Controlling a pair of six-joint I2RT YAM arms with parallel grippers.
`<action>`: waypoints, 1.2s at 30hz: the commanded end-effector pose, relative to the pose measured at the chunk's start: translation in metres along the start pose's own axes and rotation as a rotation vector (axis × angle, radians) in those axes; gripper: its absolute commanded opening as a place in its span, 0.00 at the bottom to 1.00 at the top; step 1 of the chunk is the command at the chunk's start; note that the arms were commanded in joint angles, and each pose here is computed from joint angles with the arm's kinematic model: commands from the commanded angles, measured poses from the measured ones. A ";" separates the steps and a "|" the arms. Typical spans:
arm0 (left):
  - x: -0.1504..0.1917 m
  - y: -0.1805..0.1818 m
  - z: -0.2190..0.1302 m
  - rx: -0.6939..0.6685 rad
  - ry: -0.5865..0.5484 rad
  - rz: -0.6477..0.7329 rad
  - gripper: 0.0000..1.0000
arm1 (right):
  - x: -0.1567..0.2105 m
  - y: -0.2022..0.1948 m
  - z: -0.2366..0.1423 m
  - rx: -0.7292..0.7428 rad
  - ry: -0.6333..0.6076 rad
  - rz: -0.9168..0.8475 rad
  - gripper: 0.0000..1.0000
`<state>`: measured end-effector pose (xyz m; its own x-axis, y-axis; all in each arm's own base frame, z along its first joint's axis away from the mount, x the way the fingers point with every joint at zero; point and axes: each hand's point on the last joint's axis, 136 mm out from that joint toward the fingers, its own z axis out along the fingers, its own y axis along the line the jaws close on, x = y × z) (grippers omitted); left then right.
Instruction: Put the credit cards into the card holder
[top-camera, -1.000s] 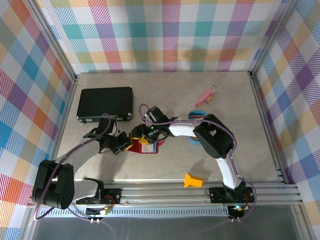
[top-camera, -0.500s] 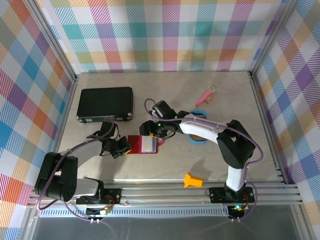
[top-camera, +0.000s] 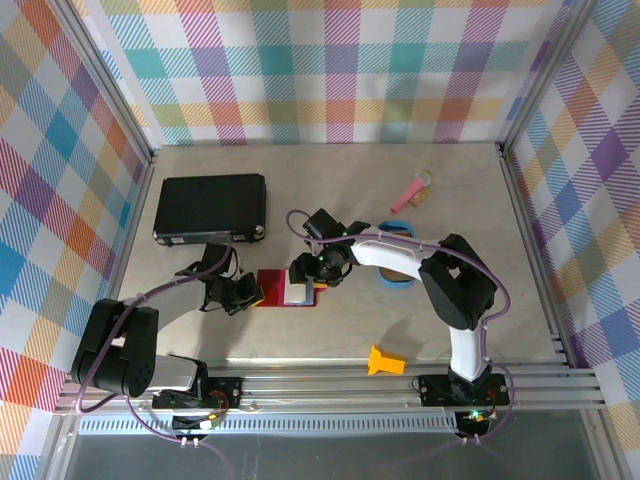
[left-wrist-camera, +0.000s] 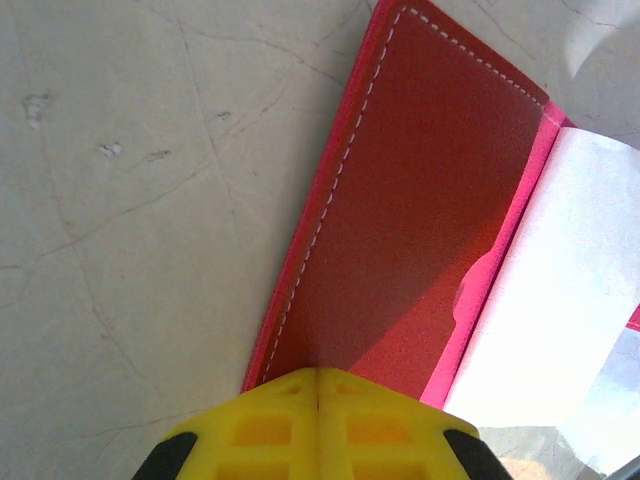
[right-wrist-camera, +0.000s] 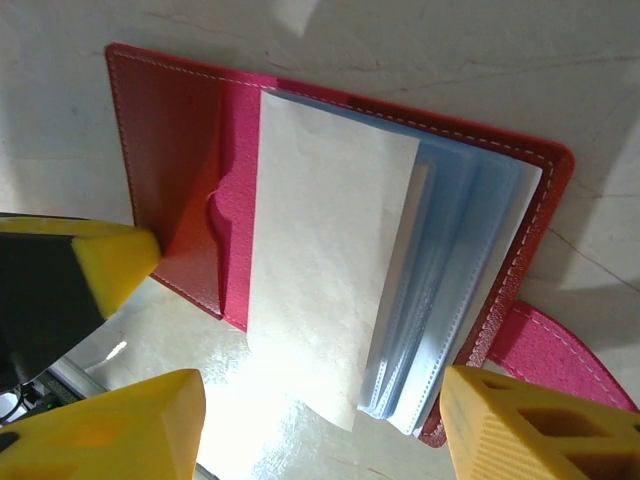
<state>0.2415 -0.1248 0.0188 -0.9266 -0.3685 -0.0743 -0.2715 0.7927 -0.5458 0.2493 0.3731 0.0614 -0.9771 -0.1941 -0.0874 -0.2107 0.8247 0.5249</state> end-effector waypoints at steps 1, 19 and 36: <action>0.007 0.020 0.005 -0.064 0.012 -0.007 0.06 | -0.005 0.009 0.001 -0.037 0.024 0.010 0.63; 0.008 0.021 0.007 -0.059 0.020 -0.009 0.08 | -0.009 0.004 0.018 -0.017 0.047 0.079 0.63; 0.009 0.021 0.009 -0.054 0.025 -0.008 0.08 | -0.011 0.024 0.024 -0.132 0.061 0.057 0.62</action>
<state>0.2419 -0.1251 0.0180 -0.9274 -0.3654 -0.0799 -0.2650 0.7926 -0.5491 0.2523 0.3946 0.0450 -0.9853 -0.1711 0.0024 -0.1377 0.8012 0.5823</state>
